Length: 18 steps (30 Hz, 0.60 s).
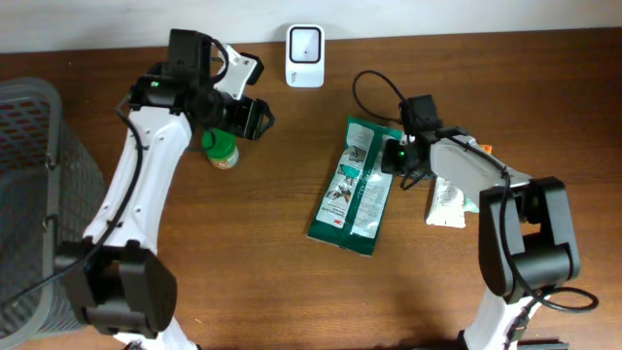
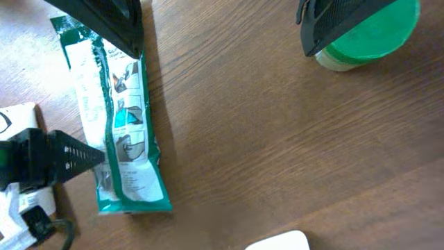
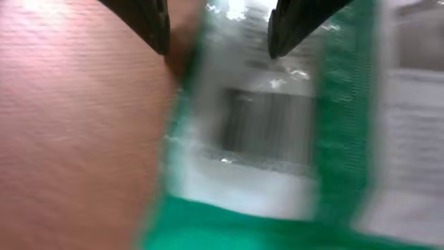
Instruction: Scan the item barcode
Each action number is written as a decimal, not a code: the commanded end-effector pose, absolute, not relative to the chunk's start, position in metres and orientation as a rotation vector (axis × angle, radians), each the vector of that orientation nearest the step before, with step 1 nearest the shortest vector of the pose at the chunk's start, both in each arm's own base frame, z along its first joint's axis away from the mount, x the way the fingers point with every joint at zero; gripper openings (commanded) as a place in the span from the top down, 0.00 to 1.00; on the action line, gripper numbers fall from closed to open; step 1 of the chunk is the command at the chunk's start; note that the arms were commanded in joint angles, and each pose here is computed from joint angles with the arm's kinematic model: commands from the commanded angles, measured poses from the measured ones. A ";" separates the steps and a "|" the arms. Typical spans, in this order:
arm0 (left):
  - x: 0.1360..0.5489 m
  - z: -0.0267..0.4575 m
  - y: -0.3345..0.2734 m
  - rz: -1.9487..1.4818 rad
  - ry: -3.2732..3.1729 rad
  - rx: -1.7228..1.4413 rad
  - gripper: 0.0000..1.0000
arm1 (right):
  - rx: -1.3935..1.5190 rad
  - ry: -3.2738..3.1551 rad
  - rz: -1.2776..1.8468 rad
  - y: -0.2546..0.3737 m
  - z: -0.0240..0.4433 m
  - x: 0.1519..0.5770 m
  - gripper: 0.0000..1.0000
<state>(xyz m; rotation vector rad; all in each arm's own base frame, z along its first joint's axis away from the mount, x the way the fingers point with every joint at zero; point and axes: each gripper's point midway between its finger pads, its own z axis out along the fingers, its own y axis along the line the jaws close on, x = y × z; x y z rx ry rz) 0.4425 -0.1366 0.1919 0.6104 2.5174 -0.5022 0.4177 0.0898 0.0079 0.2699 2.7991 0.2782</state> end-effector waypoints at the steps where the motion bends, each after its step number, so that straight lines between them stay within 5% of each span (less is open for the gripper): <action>1: 0.443 0.183 -0.138 -0.498 2.531 0.635 0.30 | -0.130 2.801 0.442 0.153 0.000 0.405 0.56; 5: 0.439 0.181 -0.138 -0.504 2.549 0.634 0.29 | -0.305 2.793 0.478 0.192 -0.001 0.390 0.56; 9: 0.428 0.165 -0.153 -0.606 2.682 0.354 0.36 | 0.007 2.758 0.572 0.156 0.068 0.428 0.52; 14: 0.389 0.086 -0.185 -0.705 2.941 -0.162 0.96 | 0.287 2.840 0.612 0.112 0.088 0.423 0.53; 18: 0.376 0.049 -0.228 -1.030 2.962 -0.120 1.00 | 0.300 2.895 0.568 0.107 0.081 0.412 0.53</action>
